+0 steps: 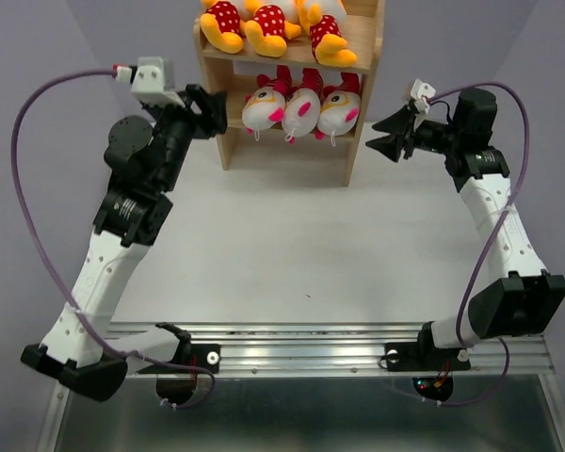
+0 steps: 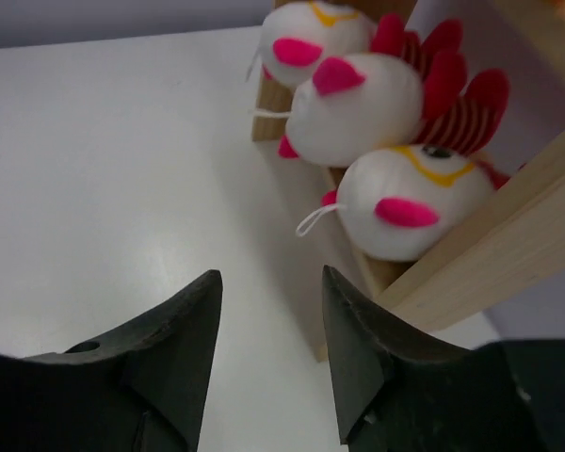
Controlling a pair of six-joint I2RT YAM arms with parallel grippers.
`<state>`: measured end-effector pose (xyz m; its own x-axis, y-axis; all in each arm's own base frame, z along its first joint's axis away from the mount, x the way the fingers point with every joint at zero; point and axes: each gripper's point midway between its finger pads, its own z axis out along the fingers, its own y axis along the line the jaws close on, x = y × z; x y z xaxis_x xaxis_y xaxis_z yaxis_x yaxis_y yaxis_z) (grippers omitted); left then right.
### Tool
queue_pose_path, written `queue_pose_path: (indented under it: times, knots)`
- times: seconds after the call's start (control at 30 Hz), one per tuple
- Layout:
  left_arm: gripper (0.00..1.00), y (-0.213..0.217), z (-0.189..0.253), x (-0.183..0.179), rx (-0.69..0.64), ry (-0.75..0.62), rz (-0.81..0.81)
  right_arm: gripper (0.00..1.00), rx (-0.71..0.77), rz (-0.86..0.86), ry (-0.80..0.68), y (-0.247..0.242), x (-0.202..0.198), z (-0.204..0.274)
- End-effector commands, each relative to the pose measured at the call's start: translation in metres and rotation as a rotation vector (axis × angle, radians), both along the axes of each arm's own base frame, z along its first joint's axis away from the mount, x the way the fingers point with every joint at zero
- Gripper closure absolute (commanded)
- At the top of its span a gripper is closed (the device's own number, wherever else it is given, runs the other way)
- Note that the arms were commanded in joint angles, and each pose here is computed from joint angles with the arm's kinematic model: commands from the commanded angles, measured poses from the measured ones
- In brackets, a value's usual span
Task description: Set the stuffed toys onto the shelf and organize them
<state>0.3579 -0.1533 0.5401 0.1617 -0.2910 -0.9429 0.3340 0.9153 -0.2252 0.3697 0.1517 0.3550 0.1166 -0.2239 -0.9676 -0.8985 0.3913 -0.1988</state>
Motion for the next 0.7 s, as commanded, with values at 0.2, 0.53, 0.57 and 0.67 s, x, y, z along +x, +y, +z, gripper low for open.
queue_pose_path:
  times: [0.2,0.53,0.57,0.67]
  knots:
    - [0.28,0.047,-0.186,-0.049,-0.081,0.294,0.122,0.73,0.210,-0.224,-0.371,0.060,0.080,0.142]
    - [0.28,0.071,-0.224,-0.086,-0.238,0.287,0.161,0.72,0.248,-0.323,-0.437,0.077,0.112,0.175]
    - [0.28,0.071,-0.225,-0.086,-0.238,0.289,0.160,0.72,0.251,-0.323,-0.443,0.077,0.111,0.177]
    - [0.28,0.067,-0.231,-0.084,-0.244,0.301,0.146,0.72,0.249,-0.310,-0.443,0.089,0.113,0.174]
